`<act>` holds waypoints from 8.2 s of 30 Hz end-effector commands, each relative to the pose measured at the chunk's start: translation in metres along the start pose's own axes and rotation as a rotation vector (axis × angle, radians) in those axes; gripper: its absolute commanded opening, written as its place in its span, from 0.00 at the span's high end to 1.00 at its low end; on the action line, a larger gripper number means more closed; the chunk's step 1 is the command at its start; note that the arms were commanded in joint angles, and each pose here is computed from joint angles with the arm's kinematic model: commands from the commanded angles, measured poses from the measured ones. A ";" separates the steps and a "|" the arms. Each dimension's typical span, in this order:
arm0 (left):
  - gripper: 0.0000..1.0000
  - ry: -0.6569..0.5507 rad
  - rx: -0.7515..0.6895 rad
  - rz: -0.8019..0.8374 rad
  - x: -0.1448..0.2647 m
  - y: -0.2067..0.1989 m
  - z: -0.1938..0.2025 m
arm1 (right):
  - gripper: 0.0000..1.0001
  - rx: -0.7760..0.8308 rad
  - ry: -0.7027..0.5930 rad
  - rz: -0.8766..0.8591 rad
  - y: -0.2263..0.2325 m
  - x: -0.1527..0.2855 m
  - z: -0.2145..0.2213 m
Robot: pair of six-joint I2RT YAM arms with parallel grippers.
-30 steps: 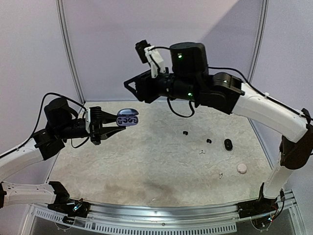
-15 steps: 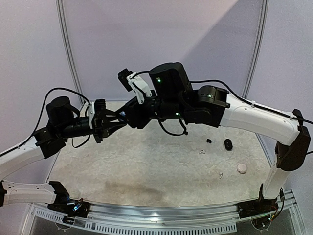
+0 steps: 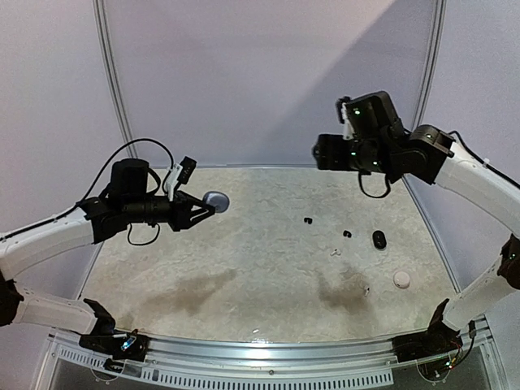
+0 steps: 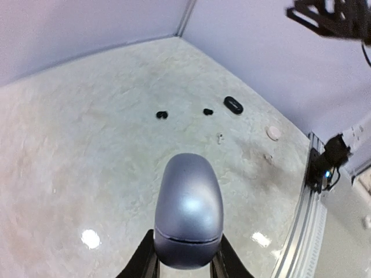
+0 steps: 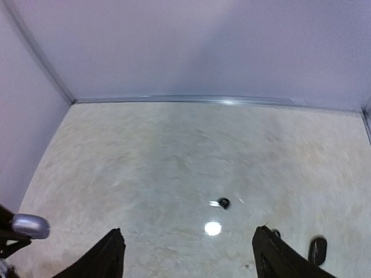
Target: Insert the wireless bluetooth earbuds into the charging case
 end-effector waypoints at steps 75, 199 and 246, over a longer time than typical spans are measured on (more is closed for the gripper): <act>0.15 -0.020 0.013 0.040 0.063 -0.015 -0.077 | 0.82 0.342 0.136 0.078 -0.109 -0.022 0.079; 0.55 0.002 -0.352 0.556 0.059 -0.141 -0.042 | 1.00 0.572 -0.095 -1.015 0.172 0.079 -0.002; 1.00 -0.090 -0.455 0.508 0.065 -0.133 -0.042 | 0.58 0.581 -0.097 -0.900 0.174 0.066 -0.008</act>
Point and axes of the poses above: each gripper's point midway between its finger pads, its own x axis back along the fingers, its own y axis along the line the jaws close on, z = x × y, the point moved 6 cm from there along x, back along the fingers, and after that the axes turned 13 degrees about x, right-handed, at the moved point
